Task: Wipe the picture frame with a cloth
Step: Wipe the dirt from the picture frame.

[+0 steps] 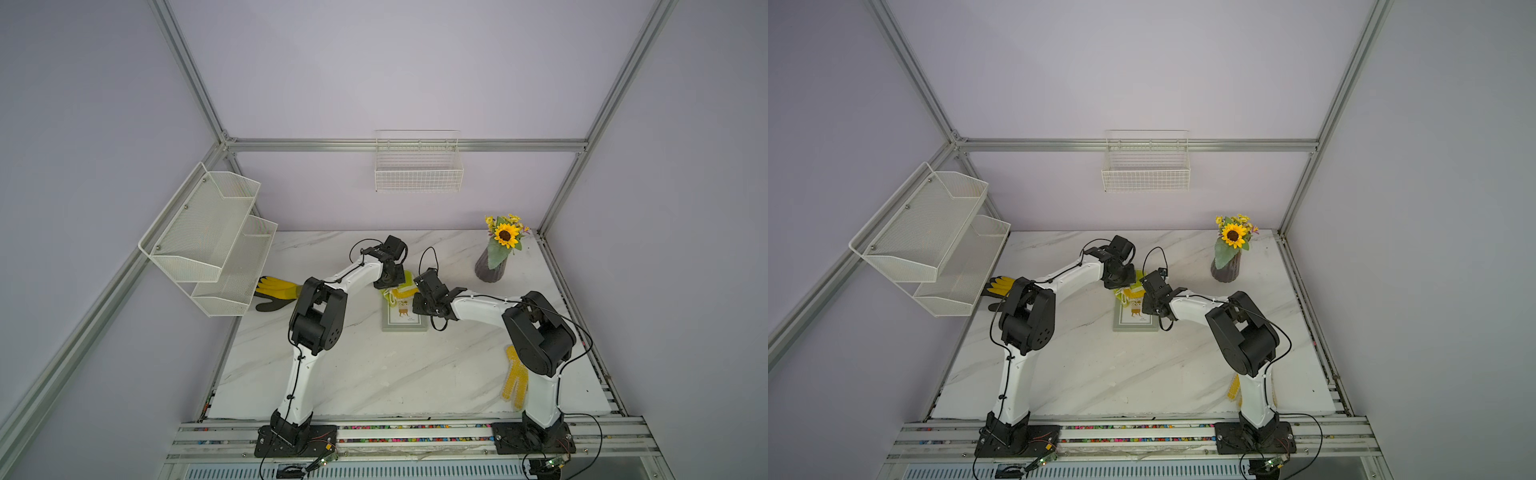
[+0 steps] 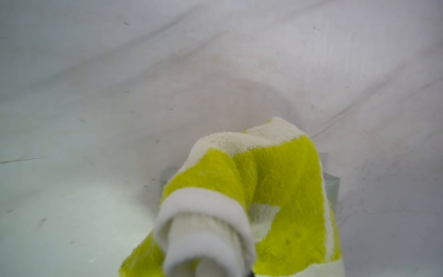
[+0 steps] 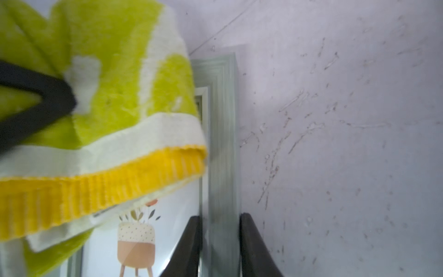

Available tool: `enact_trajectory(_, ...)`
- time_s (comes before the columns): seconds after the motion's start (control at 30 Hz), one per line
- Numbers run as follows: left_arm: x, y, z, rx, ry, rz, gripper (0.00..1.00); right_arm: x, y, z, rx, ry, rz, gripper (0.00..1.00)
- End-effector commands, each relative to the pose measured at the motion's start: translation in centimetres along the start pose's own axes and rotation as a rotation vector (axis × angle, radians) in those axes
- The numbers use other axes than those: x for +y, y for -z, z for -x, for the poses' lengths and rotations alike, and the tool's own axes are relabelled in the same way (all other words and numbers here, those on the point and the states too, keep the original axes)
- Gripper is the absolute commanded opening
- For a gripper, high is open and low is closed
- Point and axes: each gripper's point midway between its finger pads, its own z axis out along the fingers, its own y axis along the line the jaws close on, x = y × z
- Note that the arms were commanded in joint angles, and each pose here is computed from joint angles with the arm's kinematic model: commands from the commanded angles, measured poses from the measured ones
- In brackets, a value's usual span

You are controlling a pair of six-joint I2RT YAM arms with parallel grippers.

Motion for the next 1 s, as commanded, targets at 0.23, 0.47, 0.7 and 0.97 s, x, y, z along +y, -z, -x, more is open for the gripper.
enact_trajectory(0.23, 2.8, -1.7, -7.3, 0.178, -0.063, 0.099, 0.00, -3.2, -2.0, -7.8, 0.237, 0.015, -0.077, 0.26)
enact_trajectory(0.47, 2.0, 2.0, -10.9, 0.198, -0.104, 0.081, 0.00, -3.7, -2.1, -8.1, 0.241, 0.011, -0.098, 0.26)
enact_trajectory(0.7, 1.7, 0.5, -5.8, 0.125, -0.127, 0.210, 0.00, -3.6, -2.2, -8.1, 0.245, -0.003, -0.099, 0.26)
enact_trajectory(0.97, 2.0, 0.8, -3.8, 0.068, -0.049, 0.186, 0.00, -3.5, -2.3, -8.2, 0.244, -0.009, -0.089, 0.26)
